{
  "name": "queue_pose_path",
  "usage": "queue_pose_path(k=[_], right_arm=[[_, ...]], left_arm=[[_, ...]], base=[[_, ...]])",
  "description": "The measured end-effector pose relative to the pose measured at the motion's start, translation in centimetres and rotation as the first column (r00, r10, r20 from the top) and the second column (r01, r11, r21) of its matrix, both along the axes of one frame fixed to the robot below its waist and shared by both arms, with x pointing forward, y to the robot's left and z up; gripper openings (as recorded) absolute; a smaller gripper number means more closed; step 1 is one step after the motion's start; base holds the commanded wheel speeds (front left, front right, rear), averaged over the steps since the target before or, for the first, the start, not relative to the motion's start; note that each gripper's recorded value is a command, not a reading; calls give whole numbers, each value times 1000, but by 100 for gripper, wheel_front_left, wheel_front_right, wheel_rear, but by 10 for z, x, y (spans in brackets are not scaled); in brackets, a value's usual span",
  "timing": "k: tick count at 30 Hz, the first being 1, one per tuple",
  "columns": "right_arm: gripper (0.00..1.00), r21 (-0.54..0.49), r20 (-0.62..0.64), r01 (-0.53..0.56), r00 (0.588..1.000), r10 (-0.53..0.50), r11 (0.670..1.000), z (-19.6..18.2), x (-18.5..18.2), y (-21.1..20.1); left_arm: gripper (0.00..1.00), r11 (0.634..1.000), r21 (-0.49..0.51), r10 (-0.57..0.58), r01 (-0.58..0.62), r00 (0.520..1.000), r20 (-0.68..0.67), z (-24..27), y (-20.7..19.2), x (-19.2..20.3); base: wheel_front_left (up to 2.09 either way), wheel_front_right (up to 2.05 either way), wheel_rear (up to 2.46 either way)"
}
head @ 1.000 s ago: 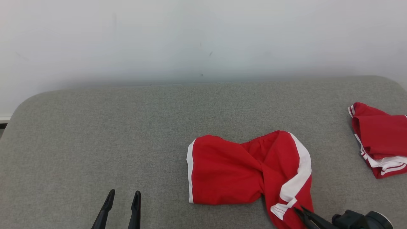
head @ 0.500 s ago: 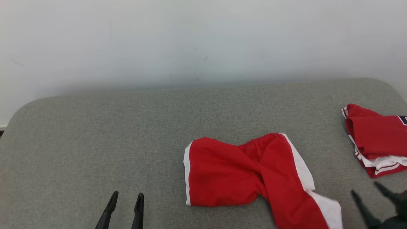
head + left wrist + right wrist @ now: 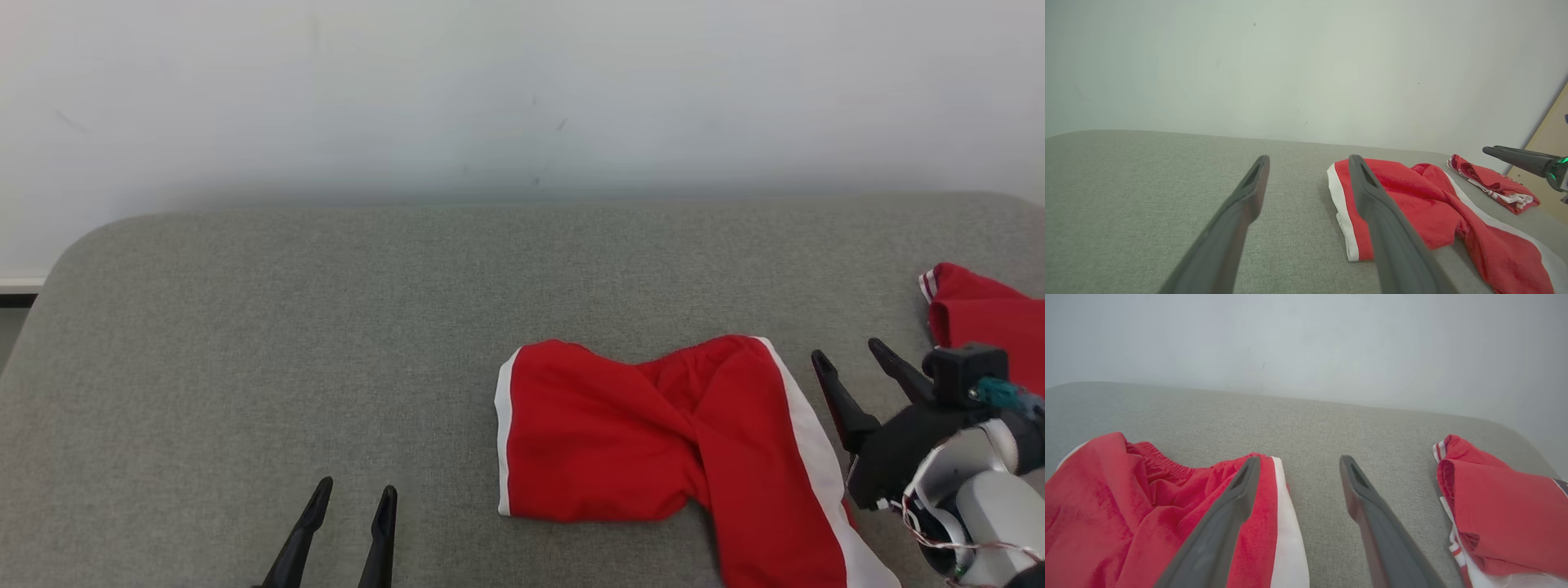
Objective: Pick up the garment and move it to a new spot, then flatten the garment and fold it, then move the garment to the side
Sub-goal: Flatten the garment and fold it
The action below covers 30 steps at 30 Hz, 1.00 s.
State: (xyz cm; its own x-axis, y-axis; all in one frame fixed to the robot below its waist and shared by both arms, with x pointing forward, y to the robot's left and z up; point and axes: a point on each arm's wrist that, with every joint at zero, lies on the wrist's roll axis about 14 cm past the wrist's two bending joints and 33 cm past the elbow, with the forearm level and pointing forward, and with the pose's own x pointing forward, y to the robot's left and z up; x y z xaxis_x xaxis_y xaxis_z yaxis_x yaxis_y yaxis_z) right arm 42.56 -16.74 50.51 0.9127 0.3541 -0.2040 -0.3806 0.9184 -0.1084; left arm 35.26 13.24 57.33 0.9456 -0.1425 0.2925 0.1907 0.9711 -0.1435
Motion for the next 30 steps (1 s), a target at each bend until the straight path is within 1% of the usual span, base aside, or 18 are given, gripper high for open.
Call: queue_pose_path(k=[7,11,17,19,20,21,22,26,30], right_arm=[[100,10,-113,-13,993,14,1000,-28,36,15],[100,19,-179,-17,984,20,1000,-46,49,26],[100,0,-264,-14,965,13,1000,-74,60,32],[100,-12,-278,-29,960,24,1000,-82,61,36],[50,-10,-270,-35,962,31,999,-84,62,39],[16,-15,-263,-43,964,38,999,-85,64,41],[0,-21,-255,-51,966,44,998,-85,64,41],[0,-46,-177,-53,983,44,998,-76,70,31],[0,-88,-61,-31,998,26,996,-43,85,11]], left_arm=[[100,1000,4,19,-19,1000,-18,-6,8,6],[100,1000,6,28,-28,999,-32,-11,11,10],[100,999,11,42,-41,998,-50,-17,17,18],[100,999,13,42,-41,998,-54,-18,18,20],[100,999,13,44,-43,998,-54,-18,19,22],[100,999,14,47,-46,997,-56,-19,20,23],[100,999,15,49,-48,997,-60,-21,21,23],[100,999,15,48,-47,997,-62,-21,21,25],[100,1000,11,30,-29,998,-52,-18,15,26]], base=[[0,0,0],[0,0,0],[0,0,0],[0,0,0],[0,0,0],[0,0,0],[0,0,0],[0,0,0],[0,0,0]])
